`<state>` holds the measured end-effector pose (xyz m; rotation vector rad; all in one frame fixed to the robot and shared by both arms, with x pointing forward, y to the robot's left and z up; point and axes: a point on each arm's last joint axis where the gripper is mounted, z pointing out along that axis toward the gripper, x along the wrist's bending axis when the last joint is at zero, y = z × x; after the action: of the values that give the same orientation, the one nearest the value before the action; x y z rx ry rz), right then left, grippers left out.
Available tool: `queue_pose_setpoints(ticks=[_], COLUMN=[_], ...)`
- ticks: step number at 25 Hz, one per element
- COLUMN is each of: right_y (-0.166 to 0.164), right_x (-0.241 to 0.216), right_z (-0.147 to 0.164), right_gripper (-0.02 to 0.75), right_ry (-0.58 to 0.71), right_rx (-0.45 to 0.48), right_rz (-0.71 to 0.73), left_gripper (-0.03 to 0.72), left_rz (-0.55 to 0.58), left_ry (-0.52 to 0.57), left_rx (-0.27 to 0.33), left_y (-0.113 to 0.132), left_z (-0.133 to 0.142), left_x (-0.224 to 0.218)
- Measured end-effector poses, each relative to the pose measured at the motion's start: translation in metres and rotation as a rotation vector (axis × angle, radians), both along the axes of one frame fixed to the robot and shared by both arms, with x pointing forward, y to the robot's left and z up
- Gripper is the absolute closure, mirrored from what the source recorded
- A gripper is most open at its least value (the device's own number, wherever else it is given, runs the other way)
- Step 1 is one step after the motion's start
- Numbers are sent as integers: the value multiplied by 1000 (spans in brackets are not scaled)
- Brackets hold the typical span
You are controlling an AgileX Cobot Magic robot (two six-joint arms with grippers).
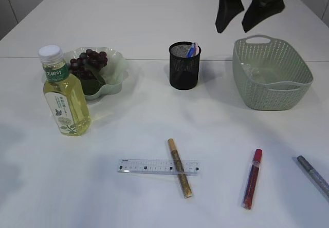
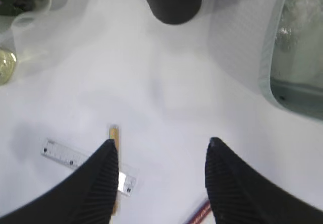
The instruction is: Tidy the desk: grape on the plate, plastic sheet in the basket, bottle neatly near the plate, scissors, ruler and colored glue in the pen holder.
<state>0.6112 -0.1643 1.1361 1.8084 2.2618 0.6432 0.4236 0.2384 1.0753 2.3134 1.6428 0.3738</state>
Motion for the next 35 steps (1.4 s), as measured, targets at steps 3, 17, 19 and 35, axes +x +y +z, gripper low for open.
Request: queue_pose_setpoints(ticks=[3,17,19,35], right_y=[-9,-57,-62,-71], right_x=[-26,-168,-182,-199], right_z=[-2,-20,-20,-18], right_gripper=[298,299,299,299], right_ry=[38,121,108,67], right_rx=[-16,-39,-35,-64], right_rz=[4,-10,-9,-15], left_gripper=[253,253,253,253], left_rz=[-67,-459,-497,-906], left_ry=[-14,-59,-26,75], left_rx=[-14,52,71,105], left_y=[-7,-51,-56,-140], left_z=[1,-22,-33,-85], left_x=[-1,17,24,74])
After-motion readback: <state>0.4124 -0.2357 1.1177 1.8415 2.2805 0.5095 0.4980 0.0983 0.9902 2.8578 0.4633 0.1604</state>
